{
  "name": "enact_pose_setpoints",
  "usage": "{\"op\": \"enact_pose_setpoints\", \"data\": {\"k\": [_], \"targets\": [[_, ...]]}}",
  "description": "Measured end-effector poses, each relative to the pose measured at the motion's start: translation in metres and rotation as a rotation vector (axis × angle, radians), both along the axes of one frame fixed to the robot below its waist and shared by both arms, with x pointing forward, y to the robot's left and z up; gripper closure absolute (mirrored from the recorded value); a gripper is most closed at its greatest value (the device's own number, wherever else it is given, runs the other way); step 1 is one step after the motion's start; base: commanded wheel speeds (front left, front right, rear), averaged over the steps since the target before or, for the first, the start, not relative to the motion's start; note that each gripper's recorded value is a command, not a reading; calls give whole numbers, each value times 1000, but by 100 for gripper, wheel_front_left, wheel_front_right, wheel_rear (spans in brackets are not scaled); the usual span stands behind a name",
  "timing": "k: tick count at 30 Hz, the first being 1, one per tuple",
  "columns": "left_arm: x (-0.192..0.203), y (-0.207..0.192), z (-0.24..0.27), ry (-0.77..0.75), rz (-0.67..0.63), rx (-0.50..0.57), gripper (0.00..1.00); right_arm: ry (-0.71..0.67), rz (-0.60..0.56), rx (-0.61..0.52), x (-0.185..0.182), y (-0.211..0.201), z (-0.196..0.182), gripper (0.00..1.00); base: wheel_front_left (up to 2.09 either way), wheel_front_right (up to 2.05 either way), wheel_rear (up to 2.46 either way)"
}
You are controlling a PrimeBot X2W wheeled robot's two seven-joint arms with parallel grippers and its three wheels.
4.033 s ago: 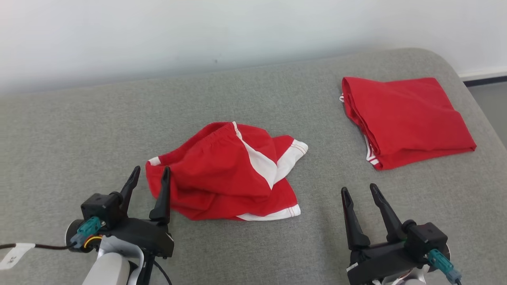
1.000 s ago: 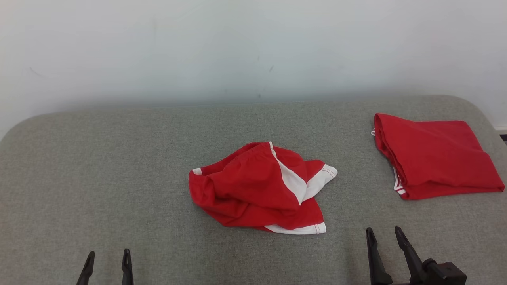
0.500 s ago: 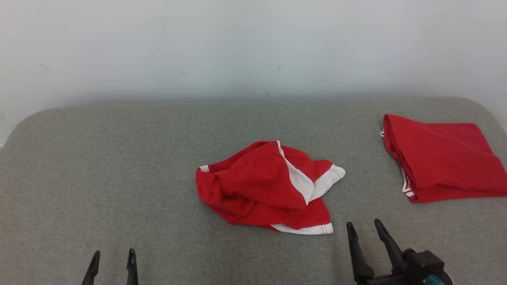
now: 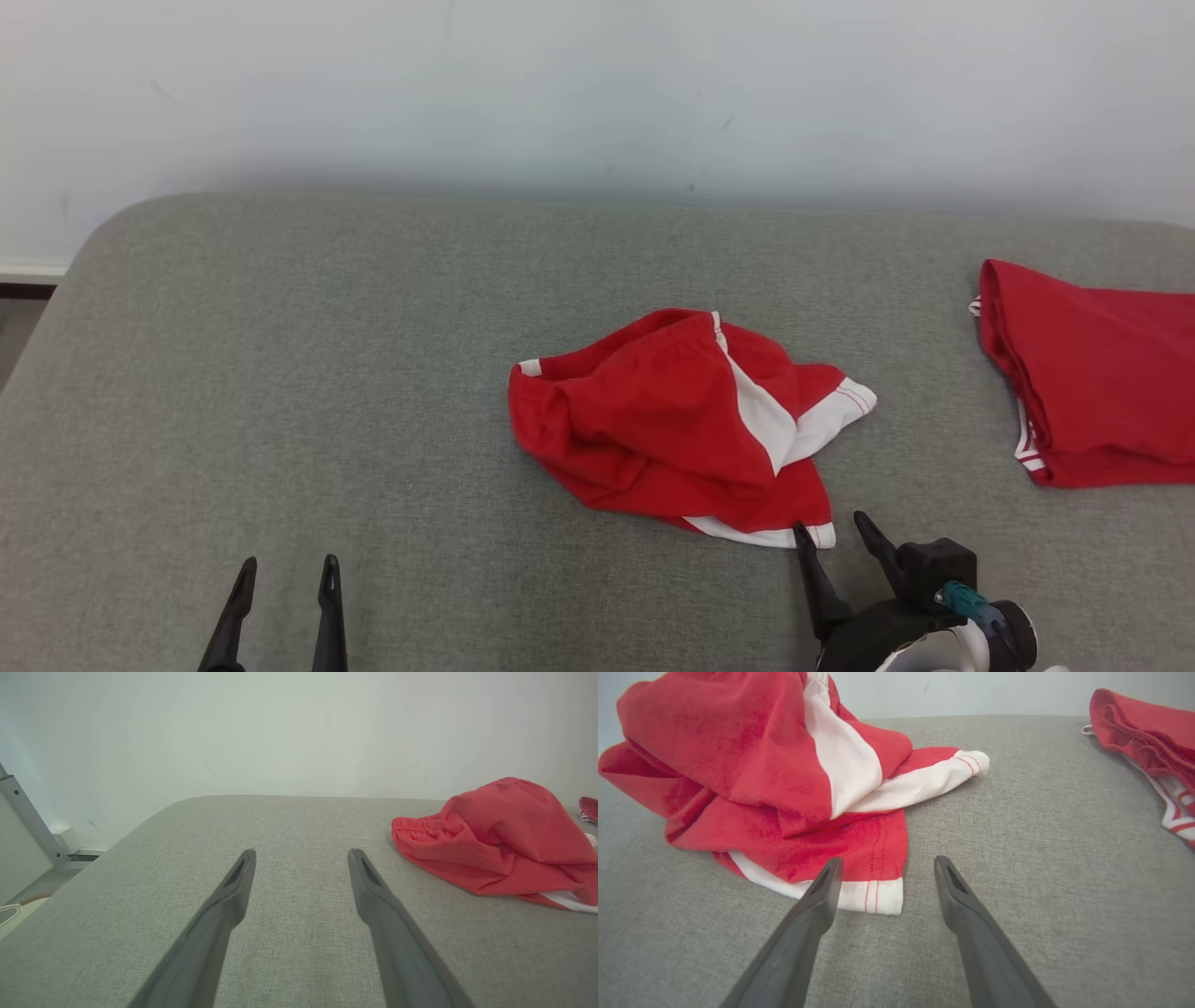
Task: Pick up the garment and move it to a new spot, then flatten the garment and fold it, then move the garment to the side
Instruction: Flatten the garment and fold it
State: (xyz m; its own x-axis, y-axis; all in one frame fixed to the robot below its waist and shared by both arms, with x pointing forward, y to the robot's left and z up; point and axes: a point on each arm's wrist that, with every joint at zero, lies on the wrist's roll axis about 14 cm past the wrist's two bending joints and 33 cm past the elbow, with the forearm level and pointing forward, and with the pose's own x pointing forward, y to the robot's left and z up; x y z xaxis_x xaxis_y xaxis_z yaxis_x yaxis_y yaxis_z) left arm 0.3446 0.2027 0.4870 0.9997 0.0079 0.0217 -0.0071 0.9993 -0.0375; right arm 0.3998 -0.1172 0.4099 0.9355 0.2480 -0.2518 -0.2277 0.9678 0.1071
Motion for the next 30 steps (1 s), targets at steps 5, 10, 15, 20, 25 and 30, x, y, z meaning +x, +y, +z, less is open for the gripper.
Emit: {"op": "enact_pose_setpoints", "data": {"k": [5,10,15,20,25,30], "targets": [[-4,5,-5,17,20,-10,0,72,41,-16,-1,12,-20,5,0,0,0],[-6,8,-5,16,30,-16,0,72,52,-8,1,17,-18,100,0,0,0],[-6,8,-2,6,28,-21,0,26,40,10,-1,14,-5,100,0,0,0],[-3,0,2,-9,2,-28,0,-24,44,24,-17,10,7,100,0,0,0],[1,-13,7,-26,-37,-33,0,-68,30,27,-39,-6,17,100,0,0,0],[7,-25,9,-34,-76,-37,0,-73,7,-3,-68,-29,15,100,0,0,0]]}}
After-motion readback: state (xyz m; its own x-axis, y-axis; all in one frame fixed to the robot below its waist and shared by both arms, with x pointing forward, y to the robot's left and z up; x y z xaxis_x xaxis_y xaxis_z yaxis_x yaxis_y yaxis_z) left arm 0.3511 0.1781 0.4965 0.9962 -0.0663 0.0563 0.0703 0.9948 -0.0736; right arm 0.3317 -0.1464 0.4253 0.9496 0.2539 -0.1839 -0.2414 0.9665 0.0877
